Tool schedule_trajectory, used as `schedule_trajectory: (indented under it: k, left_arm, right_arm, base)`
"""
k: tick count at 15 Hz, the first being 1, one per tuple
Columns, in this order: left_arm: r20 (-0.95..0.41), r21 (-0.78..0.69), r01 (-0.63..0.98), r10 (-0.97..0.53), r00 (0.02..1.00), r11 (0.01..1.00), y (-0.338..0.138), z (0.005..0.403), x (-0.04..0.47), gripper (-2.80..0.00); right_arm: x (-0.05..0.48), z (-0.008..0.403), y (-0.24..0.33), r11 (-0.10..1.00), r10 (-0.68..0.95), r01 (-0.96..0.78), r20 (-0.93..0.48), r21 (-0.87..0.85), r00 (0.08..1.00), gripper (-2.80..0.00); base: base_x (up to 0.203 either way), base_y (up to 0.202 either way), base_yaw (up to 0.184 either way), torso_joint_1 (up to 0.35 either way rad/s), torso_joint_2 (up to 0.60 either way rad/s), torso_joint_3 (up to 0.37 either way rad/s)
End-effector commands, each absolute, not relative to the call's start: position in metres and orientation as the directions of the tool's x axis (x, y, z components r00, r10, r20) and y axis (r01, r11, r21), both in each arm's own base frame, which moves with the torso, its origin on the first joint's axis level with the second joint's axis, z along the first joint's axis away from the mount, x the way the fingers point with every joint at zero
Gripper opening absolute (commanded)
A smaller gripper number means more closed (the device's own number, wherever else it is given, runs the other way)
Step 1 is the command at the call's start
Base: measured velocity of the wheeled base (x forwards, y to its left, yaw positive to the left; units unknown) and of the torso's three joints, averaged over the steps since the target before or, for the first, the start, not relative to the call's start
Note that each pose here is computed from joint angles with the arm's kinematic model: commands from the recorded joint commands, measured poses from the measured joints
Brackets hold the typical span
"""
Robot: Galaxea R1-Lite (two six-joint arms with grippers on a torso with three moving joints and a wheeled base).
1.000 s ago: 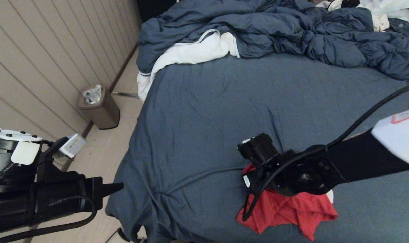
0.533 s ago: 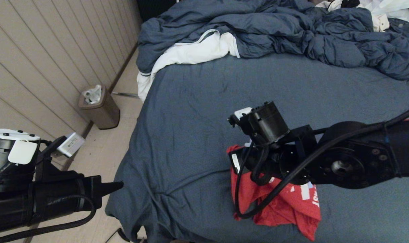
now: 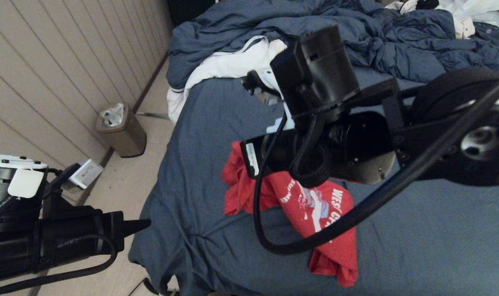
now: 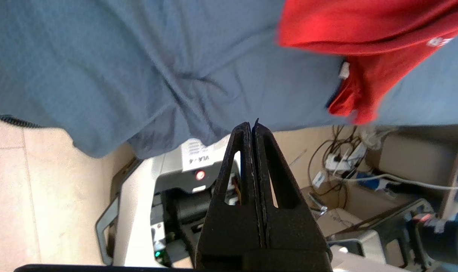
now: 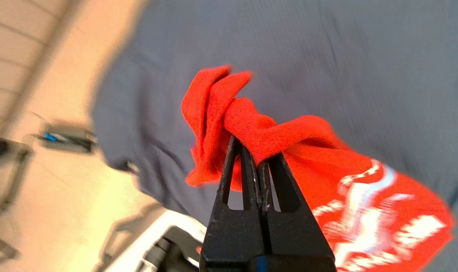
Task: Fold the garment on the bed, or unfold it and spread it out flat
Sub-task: Unford the red T-shirt
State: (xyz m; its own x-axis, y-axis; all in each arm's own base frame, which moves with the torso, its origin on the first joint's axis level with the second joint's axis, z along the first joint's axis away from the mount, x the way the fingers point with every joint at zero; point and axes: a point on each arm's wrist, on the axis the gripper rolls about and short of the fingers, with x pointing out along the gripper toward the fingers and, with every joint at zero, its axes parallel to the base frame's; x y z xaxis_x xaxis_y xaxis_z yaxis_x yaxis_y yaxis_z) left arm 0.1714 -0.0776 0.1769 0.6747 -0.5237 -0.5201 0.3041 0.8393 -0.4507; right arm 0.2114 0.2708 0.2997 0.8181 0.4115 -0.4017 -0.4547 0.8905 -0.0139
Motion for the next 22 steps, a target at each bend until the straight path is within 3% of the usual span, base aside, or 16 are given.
schedule_trajectory:
  k: [1,6,15,22]
  left_arm:
    - [-0.473,-0.472,0.311,-0.535,0.700,0.825,-0.078,0.182,0.171,-2.80]
    - [-0.427,-0.489,0.321,-0.544,0.722,0.811,-0.077,0.187,0.170,-2.80]
    - [-0.436,-0.490,0.315,-0.542,0.718,0.812,-0.078,0.185,0.172,-2.80]
    - [-0.449,-0.498,0.302,-0.540,0.712,0.813,-0.079,0.183,0.175,-2.80]
  right_arm:
    - [0.204,0.332,0.279,0.874,0.464,-0.484,-0.335,0.025,0.820,-2.80]
    - [0.159,0.367,0.286,0.796,0.594,-0.603,-0.249,0.045,0.765,-2.80]
    - [0.094,0.450,0.187,0.737,0.665,-0.668,0.061,0.102,0.744,-2.80]
    - [0.128,0.424,0.111,0.859,0.508,-0.502,-0.040,0.101,0.860,-2.80]
  base:
    - [0.000,0.000,0.000,0.000,0.00,0.000]
    - [0.000,0.000,0.000,0.000,0.00,0.000]
    - [0.000,0.000,0.000,0.000,0.00,0.000]
    - [0.000,0.000,0.000,0.000,0.00,0.000]
